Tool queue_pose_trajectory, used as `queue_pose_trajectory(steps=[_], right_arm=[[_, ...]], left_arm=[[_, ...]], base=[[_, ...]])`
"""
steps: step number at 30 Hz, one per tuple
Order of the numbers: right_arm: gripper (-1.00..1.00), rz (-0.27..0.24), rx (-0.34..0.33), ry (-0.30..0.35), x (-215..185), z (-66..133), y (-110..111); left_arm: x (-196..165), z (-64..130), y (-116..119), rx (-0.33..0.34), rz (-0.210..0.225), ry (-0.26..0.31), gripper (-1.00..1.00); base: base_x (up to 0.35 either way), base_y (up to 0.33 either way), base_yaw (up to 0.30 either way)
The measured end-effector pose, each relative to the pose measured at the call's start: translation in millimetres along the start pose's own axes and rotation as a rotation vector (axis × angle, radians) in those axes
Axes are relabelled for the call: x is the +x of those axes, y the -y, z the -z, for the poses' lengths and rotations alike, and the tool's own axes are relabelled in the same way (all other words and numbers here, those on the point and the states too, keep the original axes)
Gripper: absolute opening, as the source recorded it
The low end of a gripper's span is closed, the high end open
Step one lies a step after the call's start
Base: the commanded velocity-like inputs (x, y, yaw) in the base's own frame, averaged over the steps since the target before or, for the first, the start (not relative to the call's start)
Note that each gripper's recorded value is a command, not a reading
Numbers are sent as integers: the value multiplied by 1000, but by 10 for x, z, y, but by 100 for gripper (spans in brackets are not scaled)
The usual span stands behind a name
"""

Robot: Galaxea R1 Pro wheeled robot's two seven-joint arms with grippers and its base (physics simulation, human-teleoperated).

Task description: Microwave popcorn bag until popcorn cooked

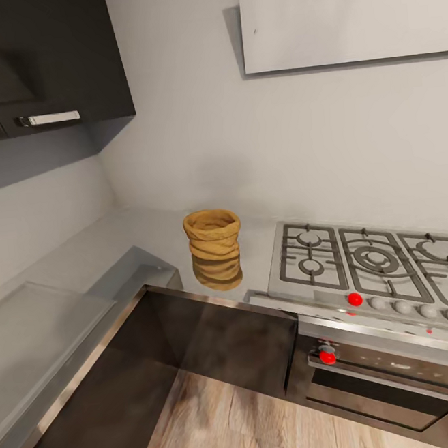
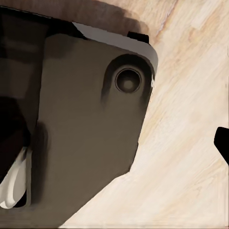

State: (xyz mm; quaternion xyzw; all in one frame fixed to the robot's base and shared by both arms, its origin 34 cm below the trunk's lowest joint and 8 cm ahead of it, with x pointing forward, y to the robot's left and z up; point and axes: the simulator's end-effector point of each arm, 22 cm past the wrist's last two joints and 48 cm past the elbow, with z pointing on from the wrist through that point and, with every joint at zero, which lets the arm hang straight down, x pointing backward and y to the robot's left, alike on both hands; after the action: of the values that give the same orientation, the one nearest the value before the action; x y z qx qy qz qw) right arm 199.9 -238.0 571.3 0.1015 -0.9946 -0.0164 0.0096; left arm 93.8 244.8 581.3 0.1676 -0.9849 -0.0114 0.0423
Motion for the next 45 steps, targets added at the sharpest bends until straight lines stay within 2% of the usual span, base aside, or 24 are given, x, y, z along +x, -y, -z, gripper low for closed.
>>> queue_pose_trajectory(steps=[1, 2, 3, 5, 8, 10, 12, 15, 16, 20, 21, 22, 24, 26, 27, 28, 29, 31, 32, 34, 35, 37, 40, 45], right_arm=[[100, 8, 19, -7, -83, 4, 81], [100, 10, 76, 10, -372, 42, 343], [100, 8, 107, 32, -567, 82, 474], [100, -5, 141, 67, -966, 196, 560], [100, -22, 171, 108, -1656, 545, 636], [100, -1, 150, 137, -1967, 739, 604], [100, 17, 132, 171, -2322, 1018, 537], [100, -4, 109, 162, -2595, 1413, 406], [100, -8, 93, 159, -2644, 1487, 361], [100, -5, 37, 196, -2980, 1897, 178], [100, 36, 24, 269, -3272, 2187, 44], [100, 49, 29, 294, -3364, 2272, 30], [100, 97, 33, 383, -3743, 2580, -66], [100, 115, 40, 426, -3942, 2744, -80], [100, 126, 46, 467, -4137, 2909, -81], [100, 130, 49, 482, -4212, 2975, -77], [100, 138, 52, 521, -4399, 3147, -72], [100, 145, 53, 562, -4588, 3334, -67], [100, 154, 42, 609, -4795, 3556, -86], [100, 158, 30, 649, -4963, 3749, -105], [100, 161, 23, 681, -5094, 3907, -119], [100, 164, 22, 711, -5218, 4066, -117], [100, 173, 34, 780, -5487, 4451, -90], [100, 181, 59, 850, -5798, 4907, -35]], left_arm=[[-5, 0, 0, 0, 0, 1, 100], [2, 0, 3, 0, 0, 0, 100], [2, 0, 3, 0, 1, 0, 100], [-10, 0, 6, 1, 1, 2, 100], [-11, 0, 10, 2, 1, 3, 100], [-8, 0, 12, 2, 1, 2, 100], [-2, 0, 15, 2, 1, 1, 100], [6, 0, 15, 2, 0, -1, 100], [7, 0, 14, 2, 0, -1, 100], [11, 1, 13, 2, -1, -2, 100], [13, 1, 13, 1, -1, -2, 100], [13, 1, 13, 1, -1, -2, 100], [15, 1, 12, 1, -1, -3, 100], [16, 1, 12, 1, -1, -3, 100], [16, 1, 12, 1, -1, -3, 100], [16, 1, 12, 1, -1, -3, 100], [16, 1, 12, 1, -1, -3, 100], [16, 1, 12, 1, -1, -3, 100], [16, 1, 12, 1, -1, -3, 100], [16, 1, 12, 1, -1, -3, 100], [17, 1, 16, 2, -1, -3, 100], [17, 1, 15, 2, -1, -3, 100], [19, 1, 21, 2, -1, -3, 100], [21, 1, 21, 2, -1, -4, 100]], base=[[0, 0, 0], [0, 0, 0], [0, 0, 0], [0, 0, 0], [0, 0, 0], [0, 0, 0], [0, 0, 0], [0, 0, 0], [0, 0, 0], [0, 0, 0], [0, 0, 0], [0, 0, 0], [0, 0, 0], [0, 0, 0], [0, 0, 0], [0, 0, 0], [0, 0, 0], [0, 0, 0], [0, 0, 0], [0, 0, 0], [0, 0, 0], [0, 0, 0], [0, 0, 0], [0, 0, 0]])
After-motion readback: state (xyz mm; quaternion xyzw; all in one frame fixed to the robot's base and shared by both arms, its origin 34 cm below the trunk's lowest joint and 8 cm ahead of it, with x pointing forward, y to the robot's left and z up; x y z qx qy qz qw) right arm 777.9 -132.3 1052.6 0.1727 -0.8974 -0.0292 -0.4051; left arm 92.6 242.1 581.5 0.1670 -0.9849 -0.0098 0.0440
